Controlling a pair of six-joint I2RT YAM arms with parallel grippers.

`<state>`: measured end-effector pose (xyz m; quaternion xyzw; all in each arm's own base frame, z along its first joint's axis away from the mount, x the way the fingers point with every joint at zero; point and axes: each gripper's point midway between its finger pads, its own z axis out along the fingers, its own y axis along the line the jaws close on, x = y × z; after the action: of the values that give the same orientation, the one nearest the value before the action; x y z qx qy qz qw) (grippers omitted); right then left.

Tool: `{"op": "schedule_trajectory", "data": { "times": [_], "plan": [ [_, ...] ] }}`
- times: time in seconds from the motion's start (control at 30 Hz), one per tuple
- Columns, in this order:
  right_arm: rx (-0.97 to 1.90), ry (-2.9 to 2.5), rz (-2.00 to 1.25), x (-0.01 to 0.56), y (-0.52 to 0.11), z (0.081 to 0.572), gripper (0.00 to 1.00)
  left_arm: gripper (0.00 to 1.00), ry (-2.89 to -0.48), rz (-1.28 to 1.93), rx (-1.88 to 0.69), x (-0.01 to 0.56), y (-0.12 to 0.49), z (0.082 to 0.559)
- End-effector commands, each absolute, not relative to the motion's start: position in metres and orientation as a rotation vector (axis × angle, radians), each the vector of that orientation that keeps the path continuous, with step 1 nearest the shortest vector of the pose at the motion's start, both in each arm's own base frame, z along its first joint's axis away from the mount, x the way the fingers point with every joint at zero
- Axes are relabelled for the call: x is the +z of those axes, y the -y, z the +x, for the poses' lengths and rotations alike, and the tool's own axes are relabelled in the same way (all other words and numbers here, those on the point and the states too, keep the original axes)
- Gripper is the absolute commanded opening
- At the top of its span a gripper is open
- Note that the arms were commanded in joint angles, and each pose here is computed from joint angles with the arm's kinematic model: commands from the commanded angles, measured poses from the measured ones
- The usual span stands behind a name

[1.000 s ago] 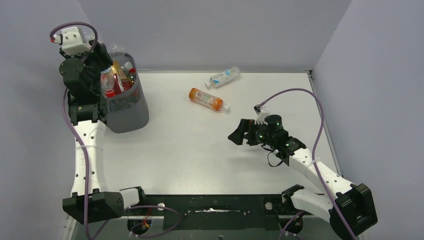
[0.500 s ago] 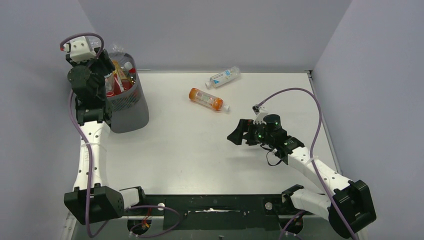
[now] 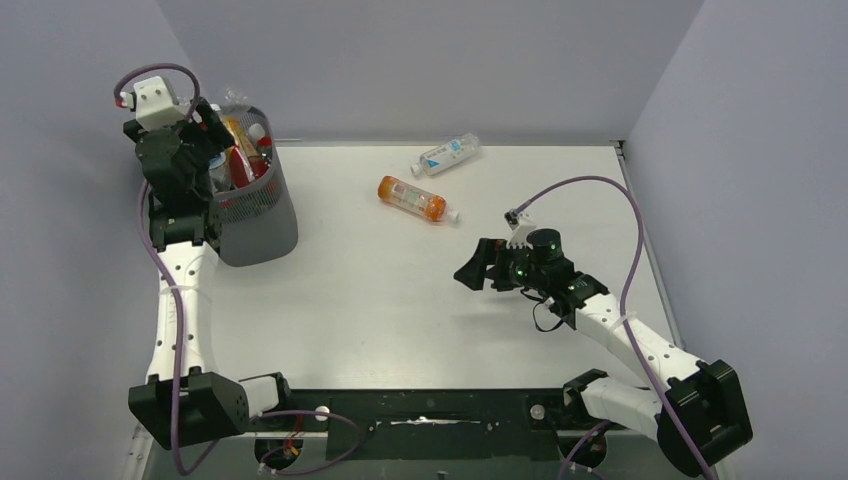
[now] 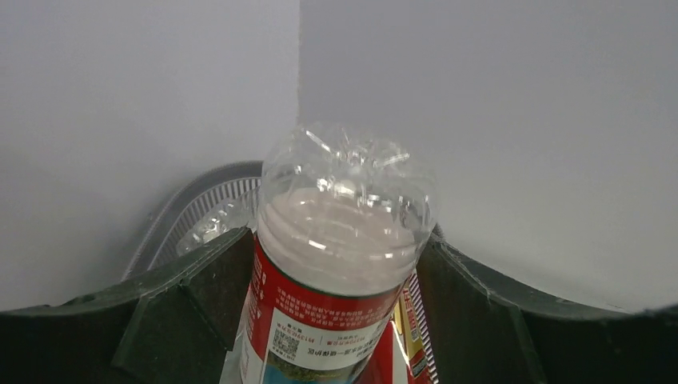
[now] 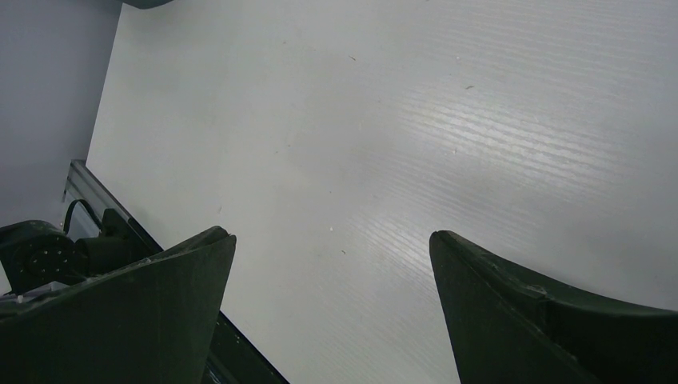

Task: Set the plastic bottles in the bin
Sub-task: Place the plastic bottle in the trash bin, then pick up the plastic bottle at the center of the board.

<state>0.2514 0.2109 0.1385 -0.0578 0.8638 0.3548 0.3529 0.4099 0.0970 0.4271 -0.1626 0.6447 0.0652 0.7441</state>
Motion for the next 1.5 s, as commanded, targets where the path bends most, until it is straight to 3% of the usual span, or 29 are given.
{"op": "schedule_trajectory", "data": {
  "times": [0.0,0.1,0.4,0.67,1.1,1.47],
  "plan": [
    [0.949,-2.165,-0.158,0.151,-0.215,0.259,0.98,0.75,-1.377,-0.465,0.162,0.461,-0.109,0.385],
    [0.948,-2.168,-0.160,0.150,-0.215,0.259,0.98,0.81,-1.374,-0.505,0.164,0.468,-0.113,0.374],
    [0.916,-2.140,-0.191,0.166,-0.221,0.283,0.98,0.83,-1.439,-0.466,0.027,0.508,-0.089,0.367],
    [0.841,-2.106,-0.200,0.172,-0.216,0.352,0.98,0.83,-1.494,-0.363,-0.153,0.518,-0.053,0.365],
    [0.770,-2.089,-0.293,0.146,-0.220,0.477,0.98,0.84,-1.623,-0.180,-0.402,0.494,0.018,0.368],
    [0.804,-2.064,-0.243,0.149,-0.223,0.514,0.97,0.84,-1.803,-0.009,-0.621,0.405,0.167,0.382]
  ]
}}
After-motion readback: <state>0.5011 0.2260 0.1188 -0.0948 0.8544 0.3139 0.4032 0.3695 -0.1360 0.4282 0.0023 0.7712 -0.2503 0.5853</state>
